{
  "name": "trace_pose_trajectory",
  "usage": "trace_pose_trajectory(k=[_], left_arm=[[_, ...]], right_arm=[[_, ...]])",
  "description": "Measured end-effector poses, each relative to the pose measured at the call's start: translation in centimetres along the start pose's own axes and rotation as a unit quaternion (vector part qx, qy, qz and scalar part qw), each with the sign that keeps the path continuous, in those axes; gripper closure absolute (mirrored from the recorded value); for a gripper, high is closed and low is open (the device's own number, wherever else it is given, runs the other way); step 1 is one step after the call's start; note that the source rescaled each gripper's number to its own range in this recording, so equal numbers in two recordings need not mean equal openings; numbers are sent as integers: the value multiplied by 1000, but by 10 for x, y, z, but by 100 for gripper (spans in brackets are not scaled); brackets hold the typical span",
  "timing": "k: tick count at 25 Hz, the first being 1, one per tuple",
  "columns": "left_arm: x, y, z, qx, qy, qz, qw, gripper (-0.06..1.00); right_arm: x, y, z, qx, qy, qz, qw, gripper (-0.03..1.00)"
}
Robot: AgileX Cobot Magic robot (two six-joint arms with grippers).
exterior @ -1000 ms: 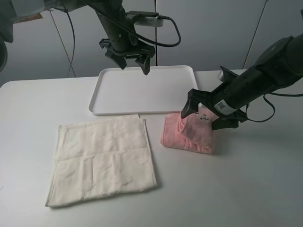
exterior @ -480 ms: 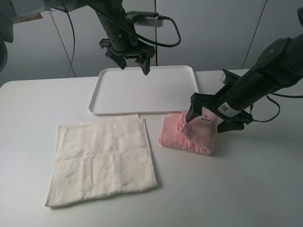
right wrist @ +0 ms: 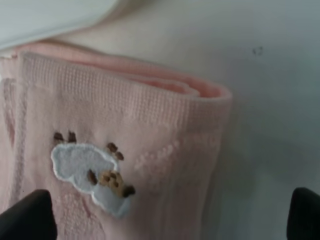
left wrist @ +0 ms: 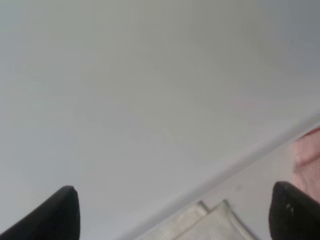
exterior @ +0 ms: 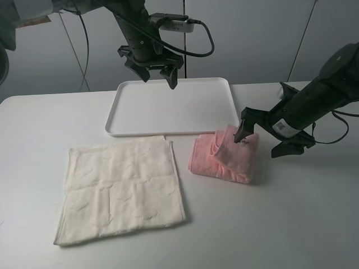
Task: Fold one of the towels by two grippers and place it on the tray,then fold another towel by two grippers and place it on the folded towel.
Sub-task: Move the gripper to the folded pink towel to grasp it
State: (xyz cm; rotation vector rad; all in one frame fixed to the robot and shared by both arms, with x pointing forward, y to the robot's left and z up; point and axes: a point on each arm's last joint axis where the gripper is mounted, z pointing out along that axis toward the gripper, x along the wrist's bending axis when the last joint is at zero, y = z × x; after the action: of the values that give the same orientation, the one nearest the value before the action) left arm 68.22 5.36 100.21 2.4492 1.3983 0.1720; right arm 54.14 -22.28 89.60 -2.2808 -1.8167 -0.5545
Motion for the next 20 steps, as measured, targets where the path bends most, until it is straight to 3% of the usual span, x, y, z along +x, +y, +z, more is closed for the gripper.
trace_pose_trajectory(k=[14,17,20], left_arm=[[0,0,0,0,2,3,1000,-3],[1,0,0,0,3,4,1000,-3],[1,0,0,0,3,4,1000,-3]], right_arm=[[11,-11,26,27,-10,-16,999,4],[11,-10,27,20,-9,-14,1000,10],[11,-10,27,17,-8,-11,1000,25]])
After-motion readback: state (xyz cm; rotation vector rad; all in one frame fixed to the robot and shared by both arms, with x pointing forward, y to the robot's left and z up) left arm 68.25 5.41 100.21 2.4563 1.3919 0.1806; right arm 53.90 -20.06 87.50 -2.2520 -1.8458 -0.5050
